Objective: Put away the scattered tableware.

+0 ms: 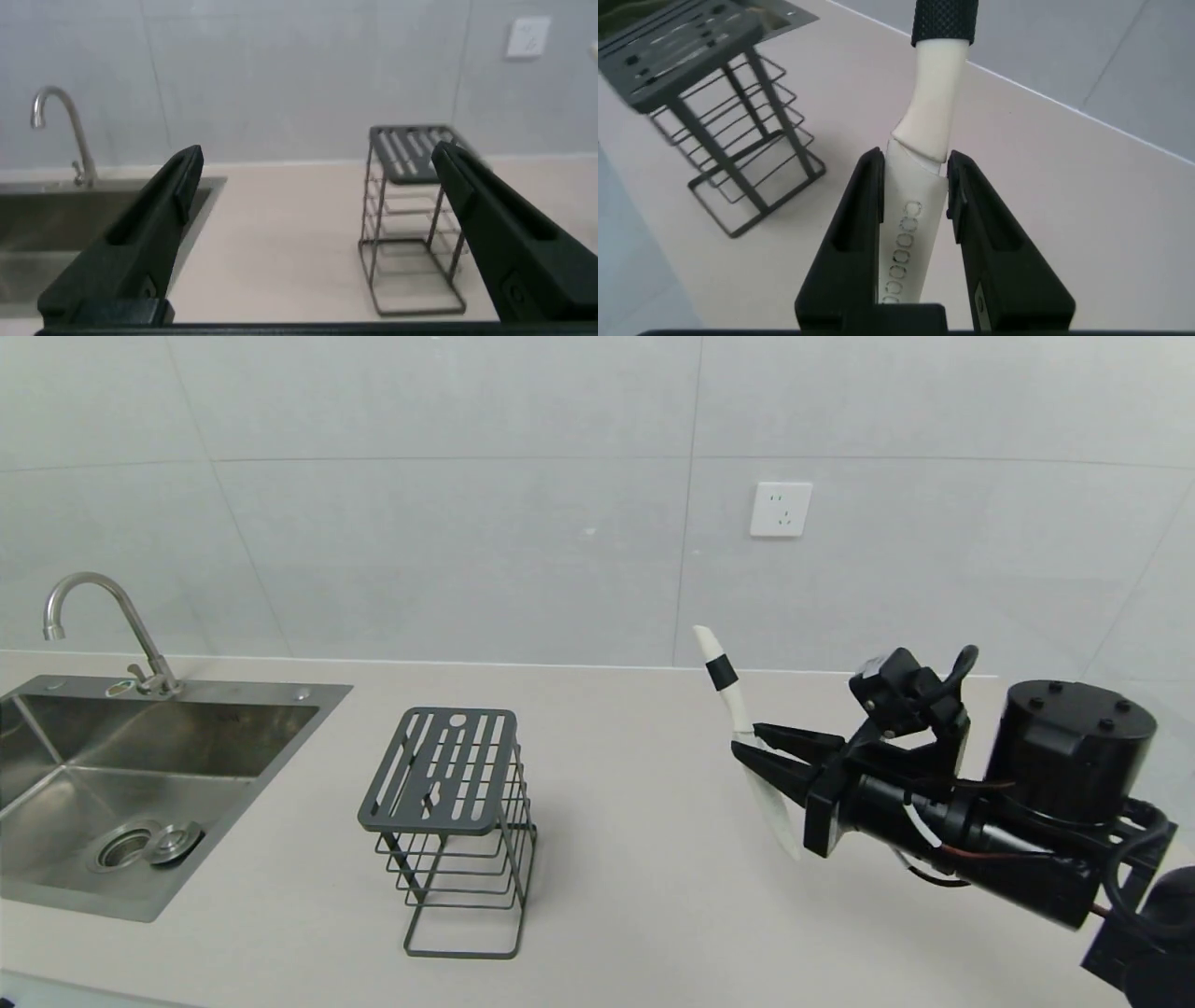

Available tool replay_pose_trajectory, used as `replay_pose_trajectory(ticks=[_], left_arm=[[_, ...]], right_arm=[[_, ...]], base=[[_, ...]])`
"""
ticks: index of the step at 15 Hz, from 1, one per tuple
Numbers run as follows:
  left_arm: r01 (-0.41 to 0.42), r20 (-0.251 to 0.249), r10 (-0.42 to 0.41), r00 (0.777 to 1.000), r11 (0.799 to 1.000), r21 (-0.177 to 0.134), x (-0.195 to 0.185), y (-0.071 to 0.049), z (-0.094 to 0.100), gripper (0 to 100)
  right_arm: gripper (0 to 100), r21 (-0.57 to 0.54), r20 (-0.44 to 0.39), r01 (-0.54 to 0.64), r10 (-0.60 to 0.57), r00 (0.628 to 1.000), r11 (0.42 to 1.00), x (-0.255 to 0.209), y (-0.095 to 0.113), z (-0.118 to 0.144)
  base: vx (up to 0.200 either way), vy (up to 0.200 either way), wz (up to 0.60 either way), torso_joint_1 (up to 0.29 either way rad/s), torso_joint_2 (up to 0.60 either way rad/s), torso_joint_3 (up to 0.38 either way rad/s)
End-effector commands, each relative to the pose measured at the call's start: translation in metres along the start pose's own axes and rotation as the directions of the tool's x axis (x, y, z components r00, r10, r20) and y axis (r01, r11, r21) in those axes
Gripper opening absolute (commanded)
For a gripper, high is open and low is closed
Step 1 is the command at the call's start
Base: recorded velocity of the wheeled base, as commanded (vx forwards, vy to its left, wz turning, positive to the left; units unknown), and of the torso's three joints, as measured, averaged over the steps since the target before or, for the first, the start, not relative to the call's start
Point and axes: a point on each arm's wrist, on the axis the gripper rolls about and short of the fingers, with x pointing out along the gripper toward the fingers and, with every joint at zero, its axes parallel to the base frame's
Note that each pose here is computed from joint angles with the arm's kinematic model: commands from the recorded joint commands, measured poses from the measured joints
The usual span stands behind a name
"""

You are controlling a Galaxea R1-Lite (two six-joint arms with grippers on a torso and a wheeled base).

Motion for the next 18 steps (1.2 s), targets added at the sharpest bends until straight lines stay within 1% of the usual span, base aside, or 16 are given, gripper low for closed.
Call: replay_pose_trajectory(ticks=[1, 2, 4, 5, 6, 7, 8, 9, 10, 11, 12, 14, 15, 16, 17, 18], left_arm=[[0.083, 0.030, -0.083, 0.996, 0.996, -0.032, -0.001, -0.002, 0.015, 100], [0.170, 0.009, -0.170, 0.985, 0.984, -0.053, 0.001, -0.004, 0.025, 100], [0.273, -0.023, -0.276, 0.961, 0.957, -0.101, 0.013, -0.004, 0.049, 100], [0.318, -0.042, -0.327, 0.944, 0.937, -0.143, 0.025, -0.003, 0.061, 100], [0.363, -0.053, -0.377, 0.925, 0.915, -0.179, 0.036, -0.002, 0.071, 100], [0.417, -0.069, -0.438, 0.896, 0.885, -0.206, 0.049, -0.001, 0.077, 100], [0.464, -0.083, -0.493, 0.866, 0.855, -0.231, 0.062, -0.002, 0.080, 100], [0.492, -0.098, -0.527, 0.844, 0.834, -0.248, 0.074, -0.005, 0.080, 100], [0.537, -0.112, -0.575, 0.810, 0.806, -0.248, 0.085, -0.008, 0.079, 100], [0.564, -0.119, -0.601, 0.790, 0.789, -0.241, 0.091, -0.009, 0.077, 100], [0.631, -0.138, -0.659, 0.739, 0.749, -0.201, 0.106, -0.014, 0.074, 100], [0.703, -0.145, -0.716, 0.683, 0.698, -0.134, 0.133, -0.021, 0.070, 100], [0.727, -0.139, -0.736, 0.663, 0.677, -0.115, 0.143, -0.024, 0.070, 100], [0.750, -0.129, -0.756, 0.642, 0.654, -0.102, 0.155, -0.029, 0.069, 100], [0.781, -0.105, -0.786, 0.609, 0.617, -0.095, 0.173, -0.039, 0.069, 100], [0.812, -0.084, -0.818, 0.569, 0.575, -0.101, 0.187, -0.051, 0.065, 100]], right_arm=[[0, -0.030, 0.028, -0.047, 0.048, 0.998, 0.998, -0.010, 0.006, 0.006], [0, -0.055, 0.049, -0.079, 0.082, 0.995, 0.995, -0.014, 0.007, 0.008], [0, -0.103, 0.073, -0.149, 0.157, 0.985, 0.983, -0.022, 0.011, 0.009], [0, -0.126, 0.070, -0.176, 0.186, 0.980, 0.976, -0.025, 0.012, 0.006], [0, -0.146, 0.067, -0.192, 0.204, 0.977, 0.970, -0.027, 0.013, 0.004], [0, -0.166, 0.072, -0.203, 0.217, 0.974, 0.965, -0.030, 0.016, 0.003], [0, -0.182, 0.082, -0.205, 0.223, 0.971, 0.962, -0.033, 0.017, 0.003], [0, -0.191, 0.088, -0.220, 0.240, 0.967, 0.957, -0.037, 0.022, 0.005], [0, -0.195, 0.098, -0.222, 0.244, 0.965, 0.955, -0.040, 0.024, 0.007], [0, -0.196, 0.100, -0.221, 0.244, 0.965, 0.955, -0.042, 0.024, 0.007], [0, -0.195, 0.097, -0.222, 0.244, 0.965, 0.955, -0.046, 0.025, 0.006], [0, -0.196, 0.077, -0.226, 0.245, 0.966, 0.954, -0.053, 0.026, 0.000], [0, -0.199, 0.073, -0.227, 0.245, 0.967, 0.953, -0.055, 0.027, -0.001], [0, -0.199, 0.074, -0.226, 0.245, 0.967, 0.953, -0.056, 0.027, -0.002], [0, -0.200, 0.077, -0.226, 0.245, 0.966, 0.953, -0.057, 0.027, -0.001], [0, -0.202, 0.079, -0.225, 0.245, 0.966, 0.953, -0.057, 0.027, -0.001]], base=[[0.000, 0.000, 0.00, 0.000, 0.00, 0.000], [0.000, 0.000, 0.00, 0.000, 0.00, 0.000], [0.000, 0.000, 0.00, 0.000, 0.00, 0.000], [0.000, 0.000, 0.00, 0.000, 0.00, 0.000], [0.000, 0.000, 0.00, 0.000, 0.00, 0.000], [0.000, 0.000, 0.00, 0.000, 0.00, 0.000], [0.000, 0.000, 0.00, 0.000, 0.00, 0.000], [0.000, 0.000, 0.00, 0.000, 0.00, 0.000], [0.000, 0.000, 0.00, 0.000, 0.00, 0.000], [0.000, 0.000, 0.00, 0.000, 0.00, 0.000], [0.000, 0.000, 0.00, 0.000, 0.00, 0.000], [0.000, 0.000, 0.00, 0.000, 0.00, 0.000], [0.000, 0.000, 0.00, 0.000, 0.00, 0.000], [0.000, 0.000, 0.00, 0.000, 0.00, 0.000], [0.000, 0.000, 0.00, 0.000, 0.00, 0.000], [0.000, 0.000, 0.00, 0.000, 0.00, 0.000]])
